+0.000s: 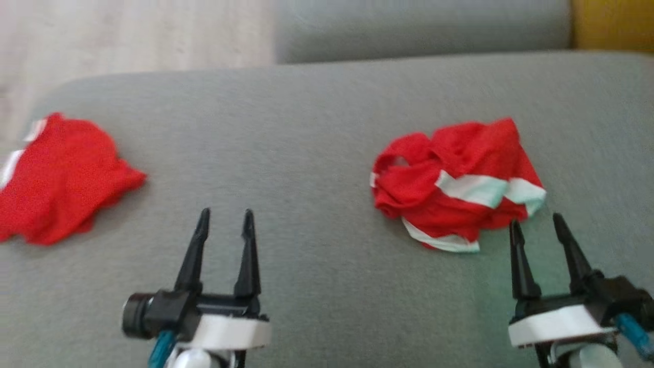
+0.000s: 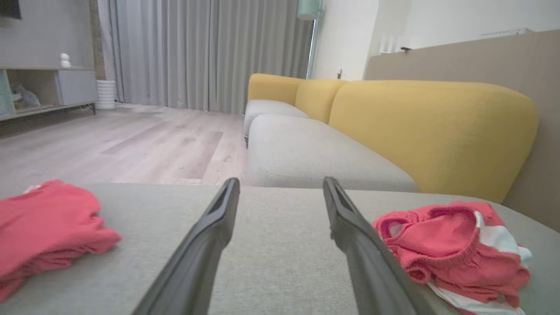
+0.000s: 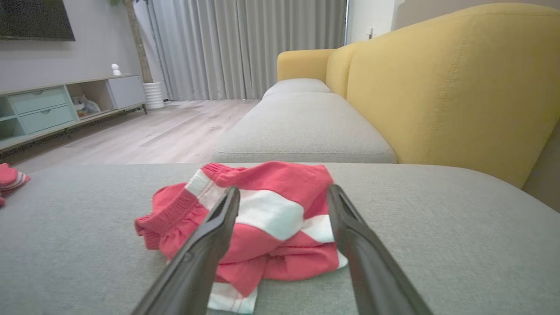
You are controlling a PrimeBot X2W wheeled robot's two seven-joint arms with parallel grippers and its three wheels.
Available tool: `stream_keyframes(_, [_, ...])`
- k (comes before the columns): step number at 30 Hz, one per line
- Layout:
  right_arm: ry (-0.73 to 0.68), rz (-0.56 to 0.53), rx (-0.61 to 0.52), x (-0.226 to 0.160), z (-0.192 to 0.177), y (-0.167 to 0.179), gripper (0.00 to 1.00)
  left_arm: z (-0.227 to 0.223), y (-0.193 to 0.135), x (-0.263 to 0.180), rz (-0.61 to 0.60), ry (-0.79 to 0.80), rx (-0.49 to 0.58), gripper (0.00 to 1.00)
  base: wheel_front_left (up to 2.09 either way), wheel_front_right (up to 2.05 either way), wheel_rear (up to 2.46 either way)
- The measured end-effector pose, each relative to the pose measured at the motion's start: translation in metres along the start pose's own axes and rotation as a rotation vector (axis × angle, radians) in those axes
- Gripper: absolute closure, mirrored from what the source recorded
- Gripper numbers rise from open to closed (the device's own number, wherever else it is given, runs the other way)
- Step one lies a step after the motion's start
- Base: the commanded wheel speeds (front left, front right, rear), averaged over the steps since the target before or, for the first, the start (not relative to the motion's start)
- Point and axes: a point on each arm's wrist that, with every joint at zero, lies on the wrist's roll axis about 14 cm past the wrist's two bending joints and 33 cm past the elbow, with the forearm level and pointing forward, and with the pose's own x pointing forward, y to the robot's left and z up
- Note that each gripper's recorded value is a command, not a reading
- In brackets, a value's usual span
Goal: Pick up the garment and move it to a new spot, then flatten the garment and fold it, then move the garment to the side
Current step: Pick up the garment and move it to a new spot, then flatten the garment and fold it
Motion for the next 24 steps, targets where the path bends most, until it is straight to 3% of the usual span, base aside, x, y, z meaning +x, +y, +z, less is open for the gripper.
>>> stream_keyframes(5, [-0.032,0.072,-0.002,-0.005,0.011,0.024,0.00,0.030,0.025,-0.032,0.085,-0.092,0.044,0.00,0.00,0.00,0.00])
stream_keyframes(9, [-0.038,0.098,-0.004,-0.013,0.012,0.033,0.00,0.028,0.040,-0.052,0.139,-0.085,0.063,0.00,0.00,0.00,0.00])
stream_keyframes(24, [-0.056,0.111,-0.005,-0.021,0.018,0.038,0.00,0.027,0.035,-0.057,0.117,-0.087,0.083,0.00,0.00,0.00,0.00])
